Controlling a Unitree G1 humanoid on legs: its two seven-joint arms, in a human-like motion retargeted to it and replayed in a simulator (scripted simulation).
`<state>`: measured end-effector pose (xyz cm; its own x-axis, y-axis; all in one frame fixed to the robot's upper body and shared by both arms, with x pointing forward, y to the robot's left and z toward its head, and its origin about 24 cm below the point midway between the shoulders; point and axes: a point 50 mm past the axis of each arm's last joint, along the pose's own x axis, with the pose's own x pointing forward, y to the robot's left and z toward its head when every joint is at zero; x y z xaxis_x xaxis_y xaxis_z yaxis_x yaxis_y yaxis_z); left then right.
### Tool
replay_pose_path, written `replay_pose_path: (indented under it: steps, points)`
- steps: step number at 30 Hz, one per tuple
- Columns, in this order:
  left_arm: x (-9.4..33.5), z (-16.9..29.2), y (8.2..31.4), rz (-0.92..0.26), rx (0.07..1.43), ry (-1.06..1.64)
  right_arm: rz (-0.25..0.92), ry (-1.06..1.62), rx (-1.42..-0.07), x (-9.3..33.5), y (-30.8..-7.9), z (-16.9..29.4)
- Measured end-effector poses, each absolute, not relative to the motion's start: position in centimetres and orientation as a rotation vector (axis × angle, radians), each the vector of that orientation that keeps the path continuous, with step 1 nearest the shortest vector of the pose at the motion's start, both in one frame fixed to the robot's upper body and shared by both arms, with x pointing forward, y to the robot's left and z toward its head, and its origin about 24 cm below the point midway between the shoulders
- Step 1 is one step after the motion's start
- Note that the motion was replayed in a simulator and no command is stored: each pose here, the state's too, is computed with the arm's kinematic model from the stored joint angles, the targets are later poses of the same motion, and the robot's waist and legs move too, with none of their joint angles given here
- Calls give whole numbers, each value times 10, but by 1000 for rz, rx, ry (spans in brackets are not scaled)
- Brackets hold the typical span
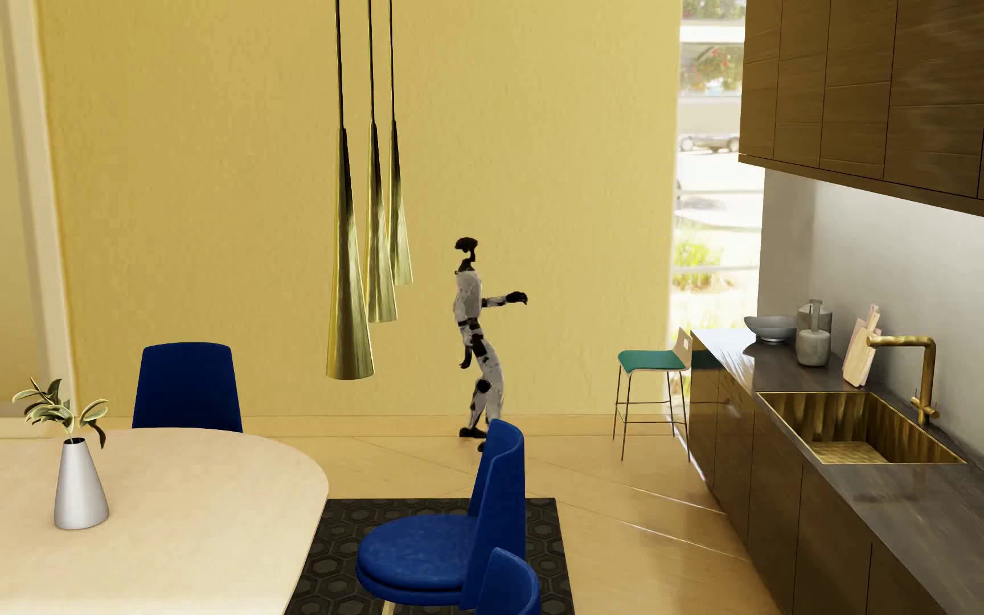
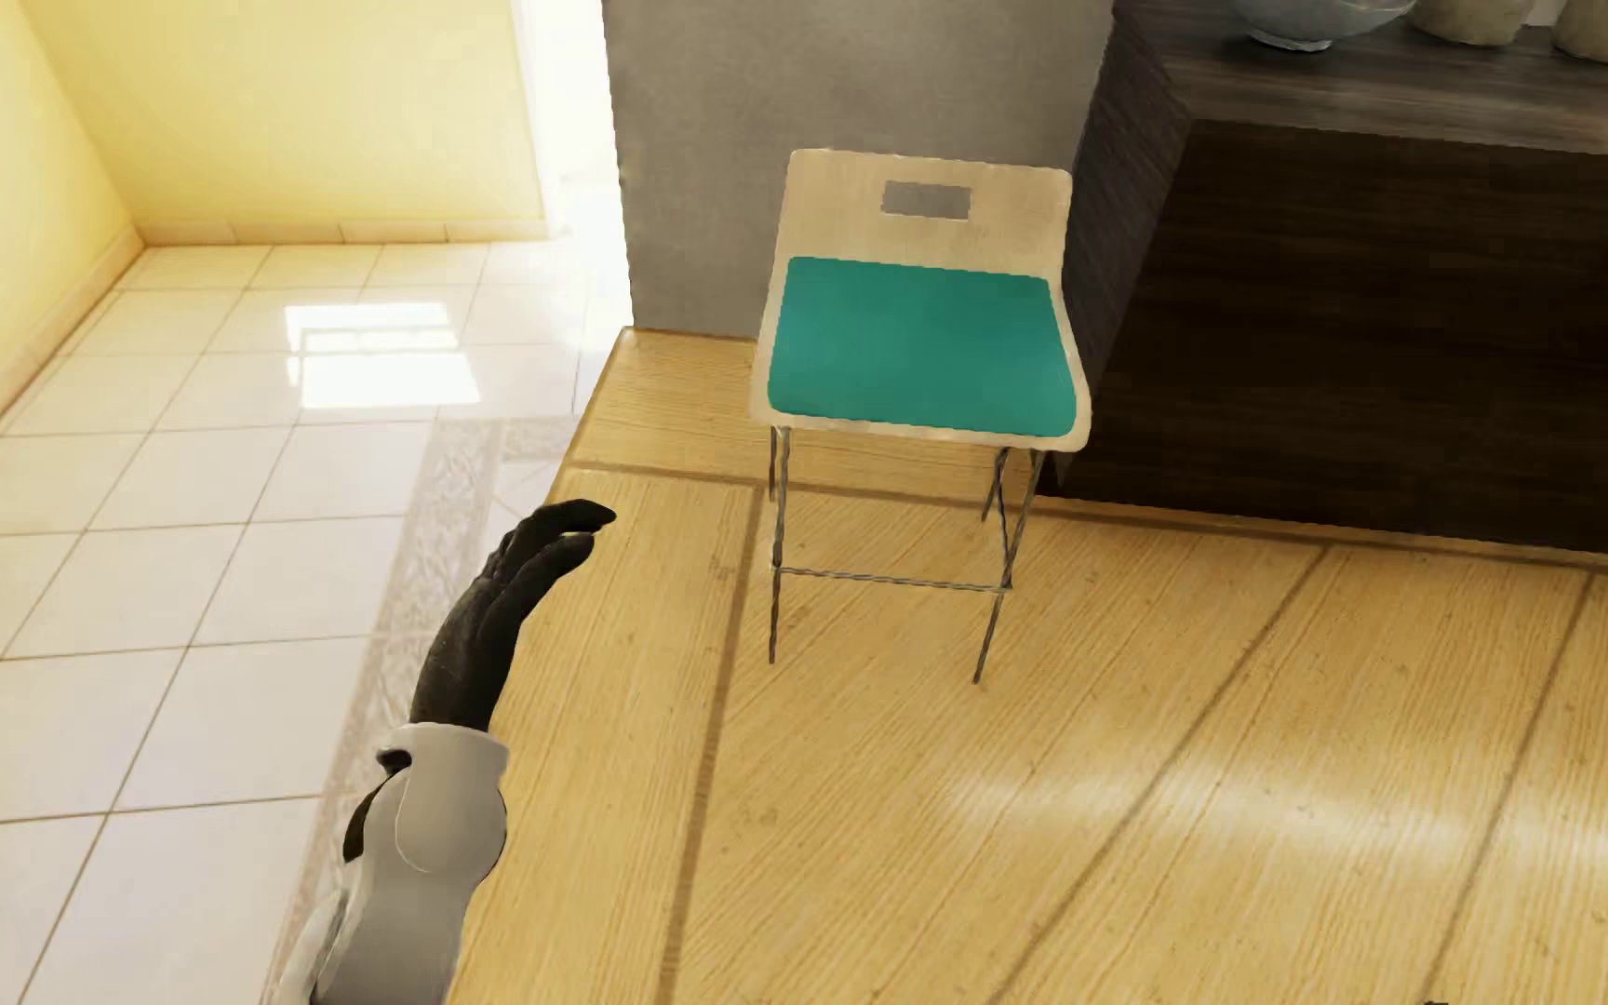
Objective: Walk to the dark cyan stool
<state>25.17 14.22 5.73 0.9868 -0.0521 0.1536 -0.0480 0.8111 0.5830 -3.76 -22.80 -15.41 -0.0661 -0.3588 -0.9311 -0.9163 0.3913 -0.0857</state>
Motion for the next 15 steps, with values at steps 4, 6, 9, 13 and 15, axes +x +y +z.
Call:
replay_pose_path:
  steps: [4, 6, 9, 13, 15]
  points:
    - [237, -7, 187, 145, 723, 236, 273, 1621, -903, -4, -209, -154]
    - [200, -77, 205, 124, 747, 711, 106, 1423, -994, 51, -206, -146]
    - [90, -156, 214, -368, 917, 1414, 85, 1086, -966, 140, -199, -125]
    - [-2, -170, 192, -678, 695, 1581, 116, 664, -1082, 224, -193, -72]
    - [-15, -167, 192, -419, 567, 1581, -2, 548, -1089, 231, -195, -56]
